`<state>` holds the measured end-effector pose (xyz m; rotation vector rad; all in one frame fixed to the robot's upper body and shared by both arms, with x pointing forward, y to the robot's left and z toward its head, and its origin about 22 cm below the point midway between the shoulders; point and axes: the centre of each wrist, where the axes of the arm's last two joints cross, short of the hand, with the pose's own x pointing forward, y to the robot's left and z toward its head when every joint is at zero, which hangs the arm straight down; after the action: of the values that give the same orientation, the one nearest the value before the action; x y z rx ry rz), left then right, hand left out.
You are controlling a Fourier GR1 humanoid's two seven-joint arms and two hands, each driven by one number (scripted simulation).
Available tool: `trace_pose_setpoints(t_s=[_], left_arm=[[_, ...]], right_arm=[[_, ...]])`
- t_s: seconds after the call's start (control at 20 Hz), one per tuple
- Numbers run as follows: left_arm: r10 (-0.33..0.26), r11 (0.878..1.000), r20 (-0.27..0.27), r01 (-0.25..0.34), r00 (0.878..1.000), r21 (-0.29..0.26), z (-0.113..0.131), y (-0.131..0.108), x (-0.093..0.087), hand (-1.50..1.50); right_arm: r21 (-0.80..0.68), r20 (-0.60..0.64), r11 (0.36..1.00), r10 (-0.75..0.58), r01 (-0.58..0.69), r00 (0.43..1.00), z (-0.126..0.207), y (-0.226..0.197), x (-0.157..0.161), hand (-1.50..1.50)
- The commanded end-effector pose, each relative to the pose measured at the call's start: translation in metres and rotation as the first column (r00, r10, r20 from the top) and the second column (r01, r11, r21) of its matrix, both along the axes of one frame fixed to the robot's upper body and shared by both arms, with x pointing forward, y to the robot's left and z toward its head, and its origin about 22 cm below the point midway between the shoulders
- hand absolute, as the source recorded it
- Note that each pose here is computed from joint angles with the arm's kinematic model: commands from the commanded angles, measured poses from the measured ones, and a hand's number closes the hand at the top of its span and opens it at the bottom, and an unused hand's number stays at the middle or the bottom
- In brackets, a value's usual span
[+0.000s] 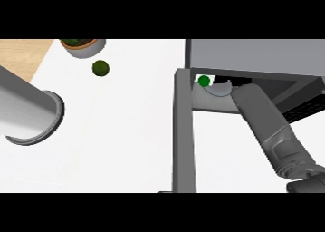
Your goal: Pick up the milk, place it into the microwave and close the microwave
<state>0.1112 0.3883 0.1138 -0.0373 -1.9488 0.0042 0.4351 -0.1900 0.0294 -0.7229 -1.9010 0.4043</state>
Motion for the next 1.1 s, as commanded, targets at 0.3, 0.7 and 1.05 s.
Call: trace_pose_setpoints(t_s=[0.3, 0.7, 1.05], left_arm=[[-0.035, 0.999, 0.004, 0.035, 0.999, 0.008, 0.005, -0.001, 0.017, -1.50], [-0.025, 0.998, -0.014, 0.026, 1.000, 0.053, 0.002, 0.004, 0.015, -1.50], [-0.032, 0.998, -0.025, 0.033, 0.999, 0.056, -0.001, 0.001, 0.021, -1.50]], right_arm=[[-0.232, 0.106, 0.959, -0.143, 0.164, 0.984, 0.004, -0.038, 0.003, 1.50], [-0.329, 0.066, 0.818, -0.478, 0.472, 0.876, -0.006, -0.089, -0.008, -1.50], [-0.287, 0.088, 0.930, -0.213, 0.230, 0.973, 0.009, -0.058, 0.004, -1.50]])
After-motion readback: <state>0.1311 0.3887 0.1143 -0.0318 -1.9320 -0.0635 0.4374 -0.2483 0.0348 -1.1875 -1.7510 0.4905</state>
